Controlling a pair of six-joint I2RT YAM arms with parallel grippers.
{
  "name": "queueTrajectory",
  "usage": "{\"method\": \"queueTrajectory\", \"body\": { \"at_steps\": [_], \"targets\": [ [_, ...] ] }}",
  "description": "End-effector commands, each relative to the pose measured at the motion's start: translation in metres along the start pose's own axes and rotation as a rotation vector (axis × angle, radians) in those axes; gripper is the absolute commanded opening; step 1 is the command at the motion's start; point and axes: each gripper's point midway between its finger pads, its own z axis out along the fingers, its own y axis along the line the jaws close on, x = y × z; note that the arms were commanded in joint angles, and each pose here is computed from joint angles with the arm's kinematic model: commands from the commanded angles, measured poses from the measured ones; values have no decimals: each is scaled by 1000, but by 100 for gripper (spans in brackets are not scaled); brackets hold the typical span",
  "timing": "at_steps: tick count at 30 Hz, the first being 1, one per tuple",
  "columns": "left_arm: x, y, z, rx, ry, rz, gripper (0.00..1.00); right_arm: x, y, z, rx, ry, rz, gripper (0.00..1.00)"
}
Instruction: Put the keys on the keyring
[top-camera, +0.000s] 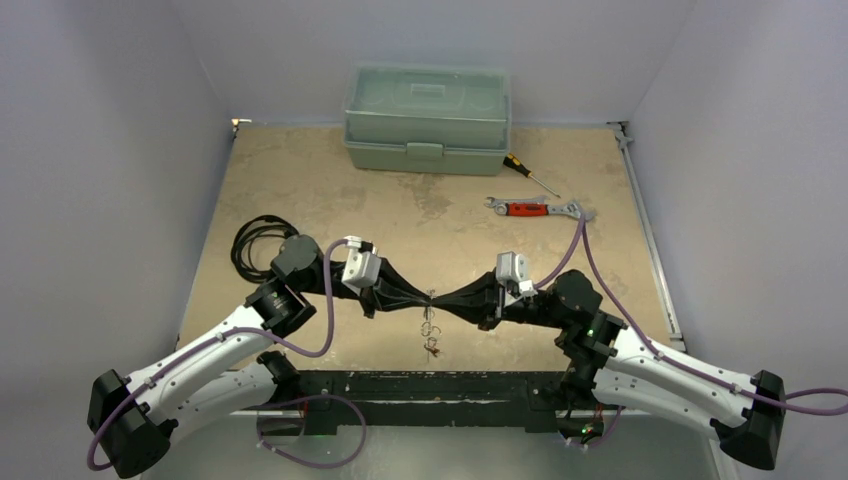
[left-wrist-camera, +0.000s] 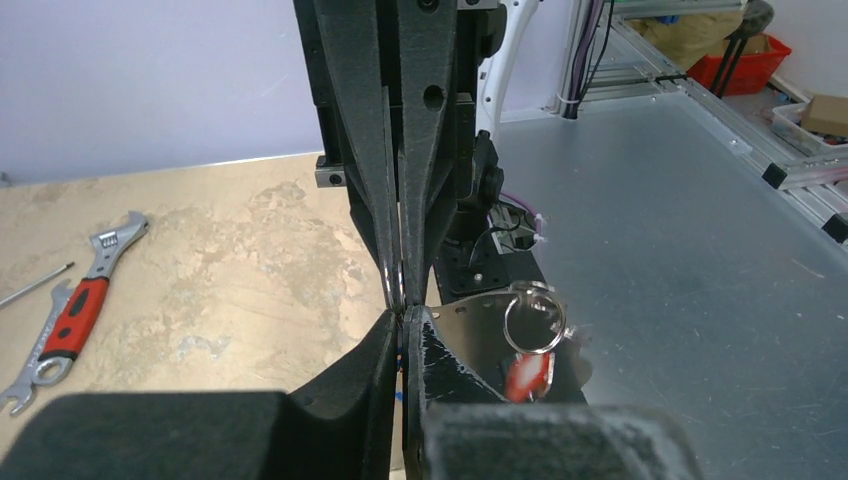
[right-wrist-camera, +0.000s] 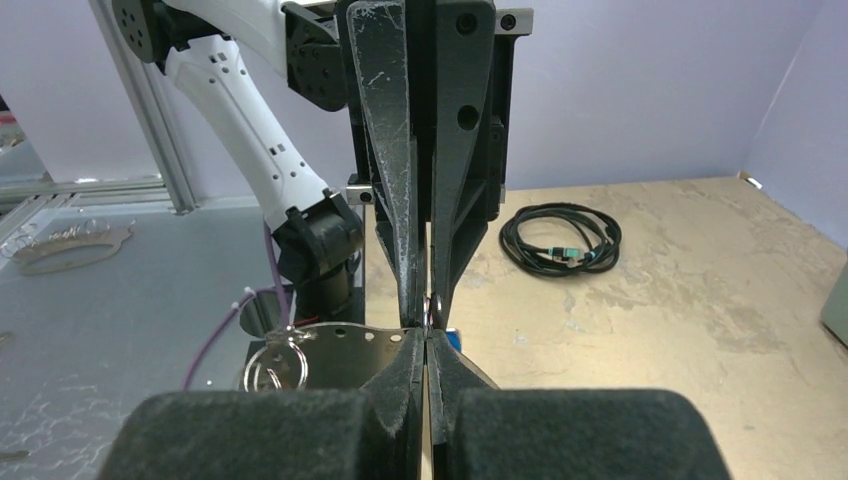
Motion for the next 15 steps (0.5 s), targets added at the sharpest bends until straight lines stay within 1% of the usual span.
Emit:
{"method": "queueTrajectory", "body": {
  "at_steps": [1,4,6,7,9,12,15],
  "targets": [
    [1,2,2,6,-9,11,0,-43,5,4,-23,-136,-44,0],
    [4,9,2,-26,3,25,0,-43,7,4,-35,-137,-42,0],
    [10,16,0,-59,31,56,0,-41,6,4,-31,-130,-37,0],
    [12,18,-1,-70,41,79,0,-39,5,4,-26,-123,-35,2],
    [15,21,-1,-77,57,94,0,-37,3,4,-12,-108,-33,10],
    [17,24,-1,-82,72,105,0,-33,-2,2,20,-84,-34,25],
    [18,24,-2,-87,76,112,0,-32,-7,-1,54,-63,-44,36]
  ]
}}
